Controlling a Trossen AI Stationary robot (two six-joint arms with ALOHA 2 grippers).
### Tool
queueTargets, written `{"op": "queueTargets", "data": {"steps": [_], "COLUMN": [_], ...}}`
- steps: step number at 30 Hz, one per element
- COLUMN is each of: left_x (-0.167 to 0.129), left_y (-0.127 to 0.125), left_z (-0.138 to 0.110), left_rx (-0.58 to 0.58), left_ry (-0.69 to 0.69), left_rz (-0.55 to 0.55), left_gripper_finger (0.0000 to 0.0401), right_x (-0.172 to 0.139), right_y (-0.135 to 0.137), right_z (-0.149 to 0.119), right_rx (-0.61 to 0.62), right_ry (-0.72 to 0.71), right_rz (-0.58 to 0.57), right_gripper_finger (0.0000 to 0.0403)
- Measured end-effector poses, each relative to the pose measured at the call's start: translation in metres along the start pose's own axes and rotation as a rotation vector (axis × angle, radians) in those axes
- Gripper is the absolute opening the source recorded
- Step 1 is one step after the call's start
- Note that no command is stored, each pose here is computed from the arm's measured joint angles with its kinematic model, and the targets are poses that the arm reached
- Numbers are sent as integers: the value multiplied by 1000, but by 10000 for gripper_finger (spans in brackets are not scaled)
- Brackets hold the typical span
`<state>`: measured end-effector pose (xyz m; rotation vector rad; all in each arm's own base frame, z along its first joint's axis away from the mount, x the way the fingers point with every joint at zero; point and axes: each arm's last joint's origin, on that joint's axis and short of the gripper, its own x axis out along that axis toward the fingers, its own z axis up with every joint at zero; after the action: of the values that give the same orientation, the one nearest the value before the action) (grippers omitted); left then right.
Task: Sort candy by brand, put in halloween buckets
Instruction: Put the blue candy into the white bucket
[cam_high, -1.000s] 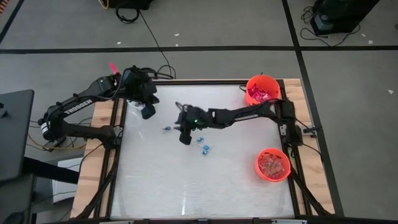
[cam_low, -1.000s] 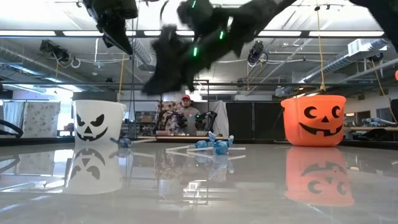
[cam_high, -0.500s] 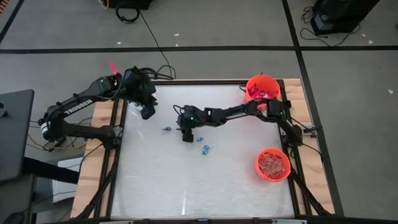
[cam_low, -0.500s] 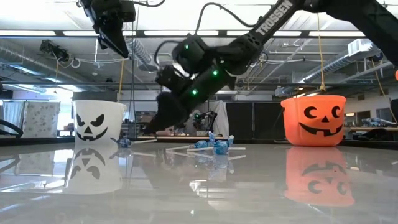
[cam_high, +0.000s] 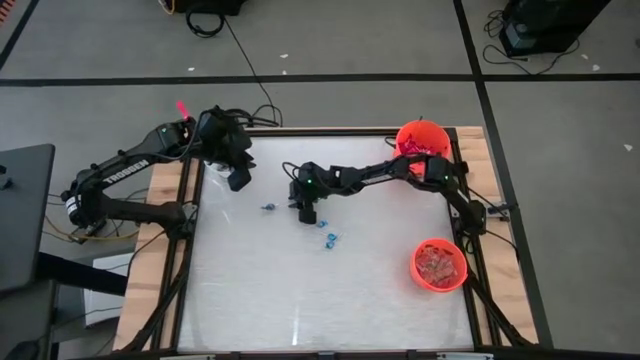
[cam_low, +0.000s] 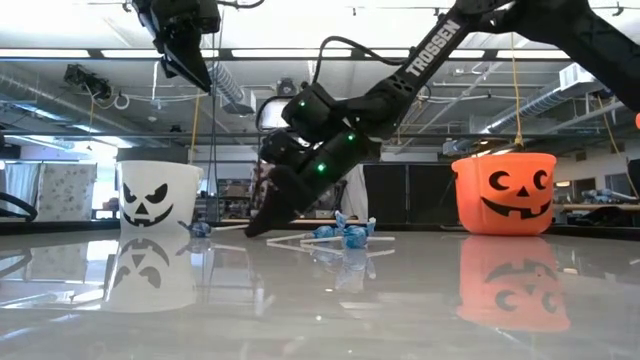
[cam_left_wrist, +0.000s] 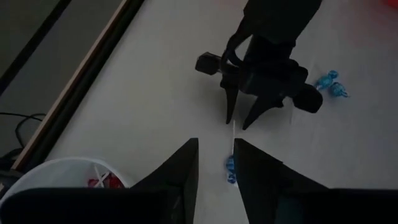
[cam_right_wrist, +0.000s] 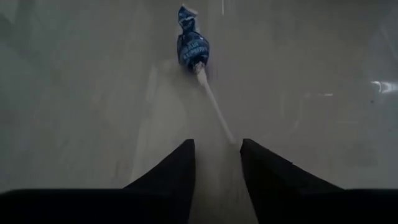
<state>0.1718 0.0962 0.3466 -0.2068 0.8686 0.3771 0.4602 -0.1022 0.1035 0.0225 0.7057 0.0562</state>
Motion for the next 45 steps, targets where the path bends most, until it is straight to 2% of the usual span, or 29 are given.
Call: {"op": "queueTargets", "data": {"steps": [11, 13, 17, 23, 25, 28, 30, 39, 42, 45], "left_x": [0, 0, 0, 0, 0, 2, 6, 32, 37, 38], "left_y": [0, 0, 0, -1, -2, -7, -11, -18, -19, -20], "left_z": [0, 0, 0, 1, 1, -1, -4, -23, -24, -23], "left_rx": [-1, -1, -1, 3, 8, 39, 68, 127, 129, 136], "left_ry": [2, 2, 2, -13, -9, -10, 3, 84, 62, 50], "left_rz": [-1, -1, -1, -21, -61, -204, -261, -233, -235, -240], "left_gripper_finger": [108, 108, 108, 111, 116, 133, 152, 260, 282, 287], "right_x": [2, 2, 2, 0, -5, -19, -29, -78, -85, -90], "right_y": [0, 0, -1, -2, -2, 1, 5, 24, 30, 35], "right_z": [2, 2, 2, 2, 7, 24, 35, 80, 85, 90], "right_rx": [16, 21, 19, 86, 118, 105, 90, 38, 27, 17], "right_ry": [-47, -42, -46, -41, -51, -106, -136, -268, -284, -305], "right_rz": [26, 25, 53, 56, 34, 21, 22, 21, 31, 36], "right_gripper_finger": [108, 85, 16, 7, 7, 5, 5, 4, 4, 4]}}
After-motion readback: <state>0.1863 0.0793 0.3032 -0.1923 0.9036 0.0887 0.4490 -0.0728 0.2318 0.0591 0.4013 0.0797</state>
